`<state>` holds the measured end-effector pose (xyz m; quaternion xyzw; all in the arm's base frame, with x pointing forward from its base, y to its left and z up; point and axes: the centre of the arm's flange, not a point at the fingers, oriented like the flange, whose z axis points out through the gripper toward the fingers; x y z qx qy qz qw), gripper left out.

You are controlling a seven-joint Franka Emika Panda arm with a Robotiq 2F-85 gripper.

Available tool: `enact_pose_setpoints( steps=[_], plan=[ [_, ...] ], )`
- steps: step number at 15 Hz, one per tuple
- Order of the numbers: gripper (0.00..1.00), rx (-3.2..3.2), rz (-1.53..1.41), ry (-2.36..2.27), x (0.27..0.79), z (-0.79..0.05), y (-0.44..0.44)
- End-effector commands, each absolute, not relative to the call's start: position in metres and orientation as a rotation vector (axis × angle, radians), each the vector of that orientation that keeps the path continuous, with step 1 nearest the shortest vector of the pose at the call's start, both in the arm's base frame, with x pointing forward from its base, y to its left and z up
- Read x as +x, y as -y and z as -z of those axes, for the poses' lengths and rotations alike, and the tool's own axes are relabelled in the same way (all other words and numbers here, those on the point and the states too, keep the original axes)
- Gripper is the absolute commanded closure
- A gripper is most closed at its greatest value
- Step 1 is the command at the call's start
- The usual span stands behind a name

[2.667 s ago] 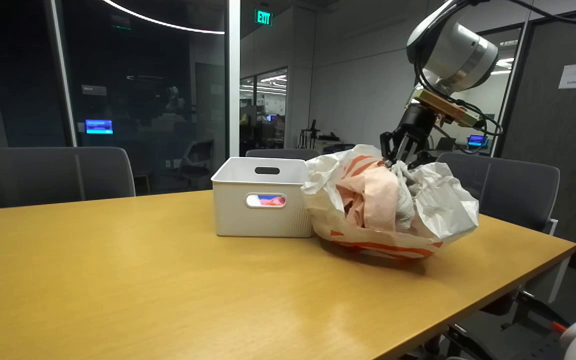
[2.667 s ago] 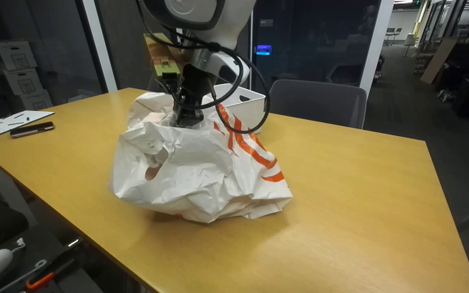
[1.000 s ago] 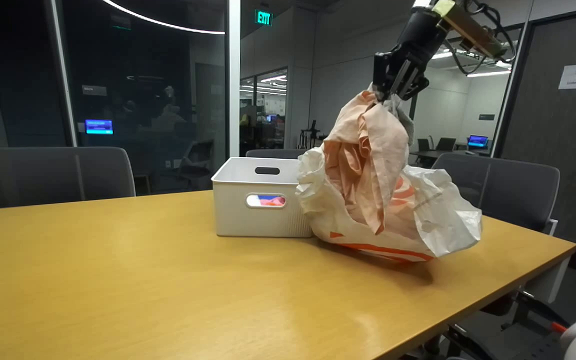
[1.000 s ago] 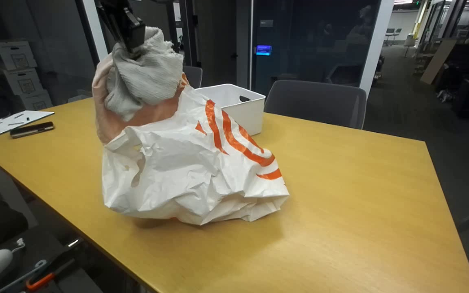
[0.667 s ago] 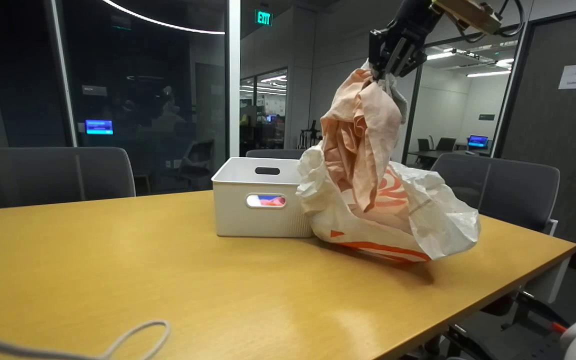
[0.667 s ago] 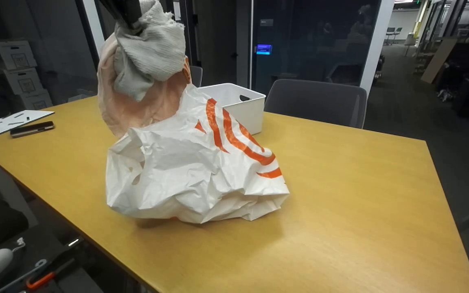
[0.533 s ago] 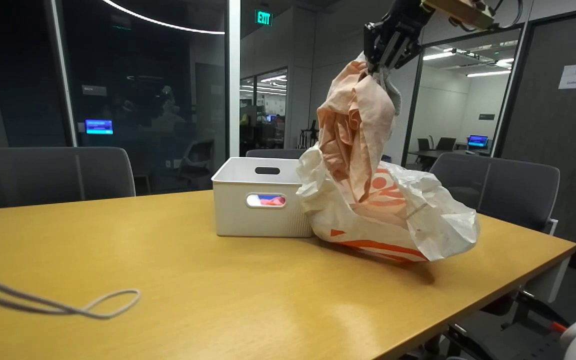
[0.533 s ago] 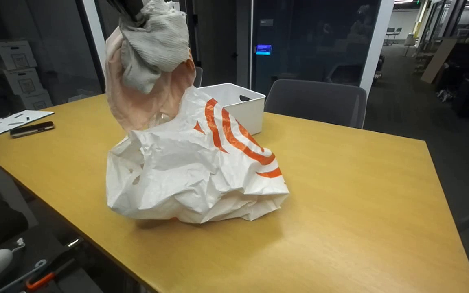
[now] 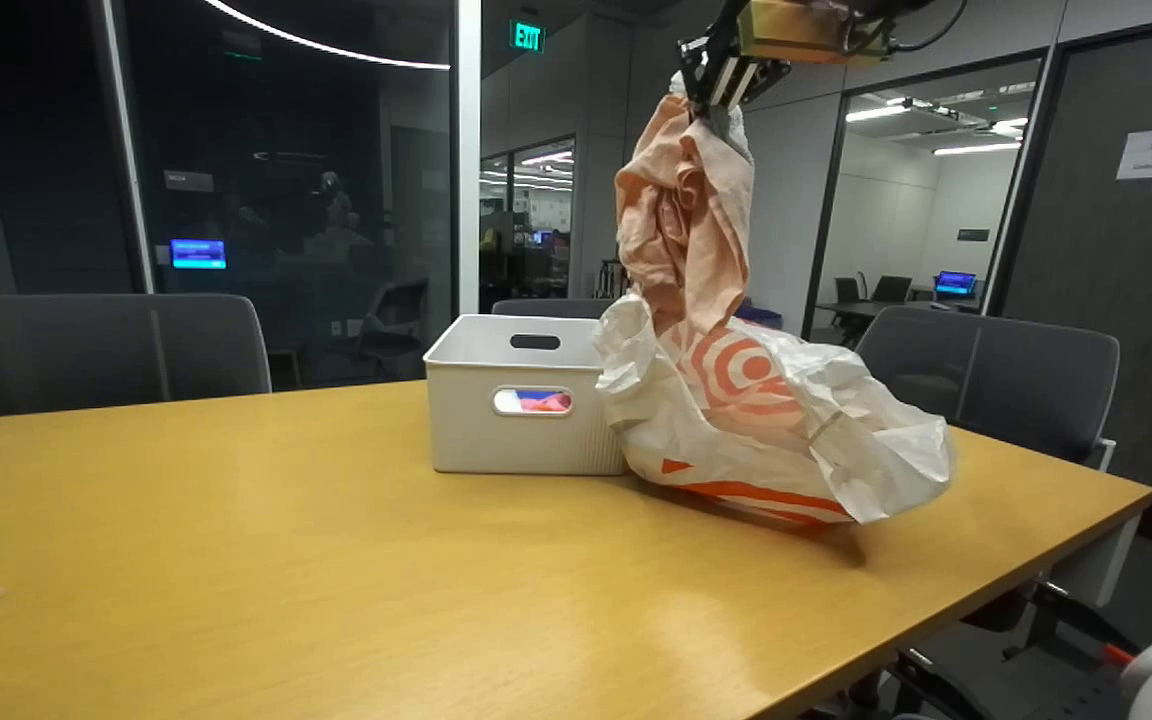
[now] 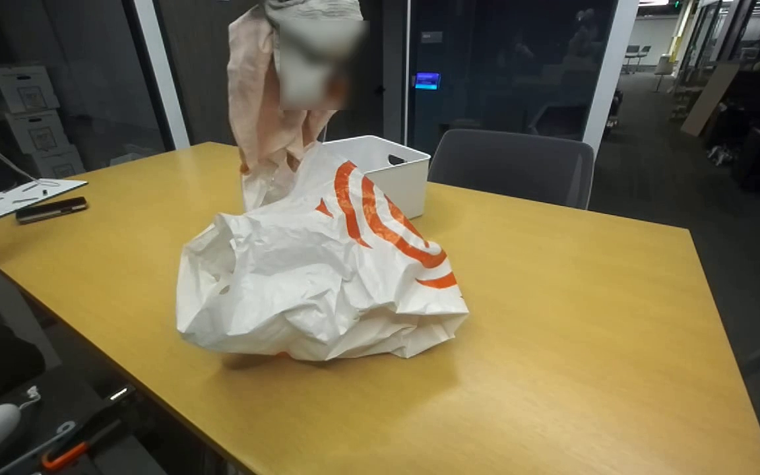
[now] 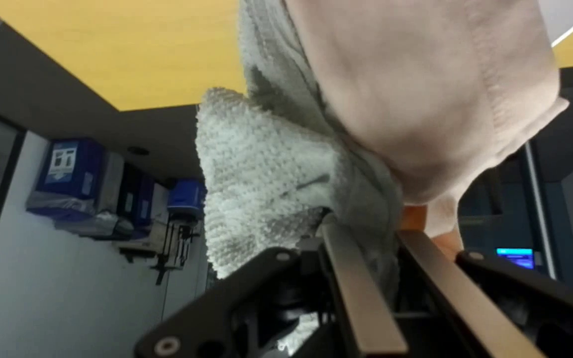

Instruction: Remove the shirt, towel and moose from the plastic bag and put them in the white storage container.

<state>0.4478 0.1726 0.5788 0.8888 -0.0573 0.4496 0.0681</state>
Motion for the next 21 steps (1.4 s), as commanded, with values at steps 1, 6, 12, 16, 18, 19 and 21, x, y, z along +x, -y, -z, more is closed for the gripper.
enact_pose_setpoints(
  steps=[1, 6, 12, 16, 18, 19, 21],
  plan=[
    [0.93, 2.494, -1.445, 0.188, 0.527, -0.586, -0.209],
    [0.93, 2.633, -1.321, 0.064, 0.576, -0.563, -0.245],
    [0.94, 2.849, -1.2, -0.131, 0.599, -0.531, -0.269],
    [0.94, 2.922, -1.088, -0.245, 0.626, -0.503, -0.271],
    [0.94, 2.931, -1.016, -0.292, 0.643, -0.484, -0.277],
    [0.94, 2.93, -0.981, -0.316, 0.653, -0.474, -0.282],
    [0.94, 2.925, -0.921, -0.353, 0.673, -0.456, -0.293]
  ],
)
